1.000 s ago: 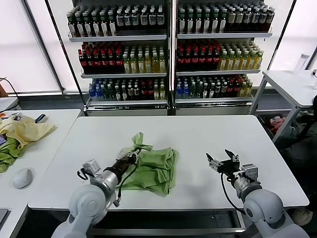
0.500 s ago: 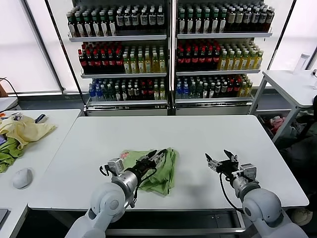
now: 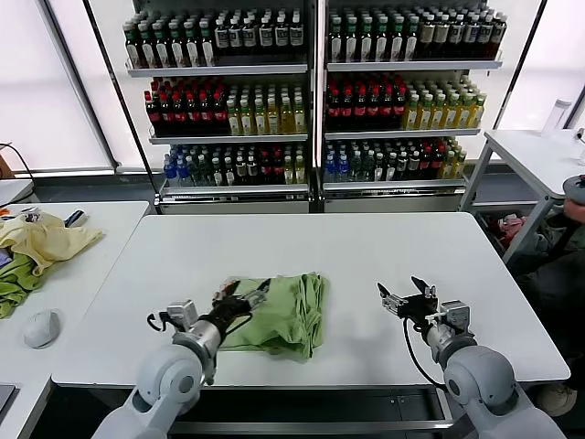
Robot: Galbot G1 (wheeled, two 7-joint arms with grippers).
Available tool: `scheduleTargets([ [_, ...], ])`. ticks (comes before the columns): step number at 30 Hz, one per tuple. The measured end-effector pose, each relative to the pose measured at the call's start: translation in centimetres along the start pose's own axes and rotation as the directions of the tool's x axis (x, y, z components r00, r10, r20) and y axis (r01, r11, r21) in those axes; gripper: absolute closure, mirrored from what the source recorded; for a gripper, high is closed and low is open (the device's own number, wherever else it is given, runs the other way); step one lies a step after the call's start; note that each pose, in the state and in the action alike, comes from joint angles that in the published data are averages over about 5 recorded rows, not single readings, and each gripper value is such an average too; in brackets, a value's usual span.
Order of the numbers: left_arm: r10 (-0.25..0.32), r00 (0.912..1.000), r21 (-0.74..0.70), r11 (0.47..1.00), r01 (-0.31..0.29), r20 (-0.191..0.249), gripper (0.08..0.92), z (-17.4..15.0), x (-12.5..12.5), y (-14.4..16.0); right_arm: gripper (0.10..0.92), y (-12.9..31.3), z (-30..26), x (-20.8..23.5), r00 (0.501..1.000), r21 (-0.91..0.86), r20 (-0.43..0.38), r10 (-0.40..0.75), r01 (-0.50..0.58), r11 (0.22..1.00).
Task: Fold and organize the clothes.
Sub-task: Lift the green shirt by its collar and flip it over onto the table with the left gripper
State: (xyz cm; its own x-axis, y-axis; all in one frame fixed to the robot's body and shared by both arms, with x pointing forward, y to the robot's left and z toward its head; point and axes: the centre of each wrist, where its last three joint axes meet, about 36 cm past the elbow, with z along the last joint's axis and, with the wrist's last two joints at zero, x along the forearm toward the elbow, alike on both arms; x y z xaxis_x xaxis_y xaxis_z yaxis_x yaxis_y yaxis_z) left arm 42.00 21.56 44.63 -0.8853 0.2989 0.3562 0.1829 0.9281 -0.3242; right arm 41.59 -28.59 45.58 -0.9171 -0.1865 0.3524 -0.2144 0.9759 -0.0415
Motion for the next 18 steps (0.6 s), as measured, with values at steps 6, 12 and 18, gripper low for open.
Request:
scheduleTargets([
  [6, -0.107, 0.9942, -0.039, 0.994, 0.107, -0.012, 0.177, 1.8, -0.4, 2.8, 0.200, 0.0, 0.2, -0.3, 1.000, 0.000, -0.006, 0.003, -0.003, 1.000],
  [12, -0.127, 0.9909, -0.018, 0.992, 0.127, -0.045, 0.177, 2.3, -0.5, 4.1, 0.200, -0.1, 0.2, -0.3, 1.000, 0.001, -0.006, 0.005, -0.005, 1.000],
  [18, -0.092, 0.9896, 0.048, 0.994, 0.098, -0.111, 0.177, 2.8, -0.7, 4.4, 0.200, -0.2, 0.2, -0.2, 1.000, 0.003, -0.006, 0.010, -0.010, 1.000],
])
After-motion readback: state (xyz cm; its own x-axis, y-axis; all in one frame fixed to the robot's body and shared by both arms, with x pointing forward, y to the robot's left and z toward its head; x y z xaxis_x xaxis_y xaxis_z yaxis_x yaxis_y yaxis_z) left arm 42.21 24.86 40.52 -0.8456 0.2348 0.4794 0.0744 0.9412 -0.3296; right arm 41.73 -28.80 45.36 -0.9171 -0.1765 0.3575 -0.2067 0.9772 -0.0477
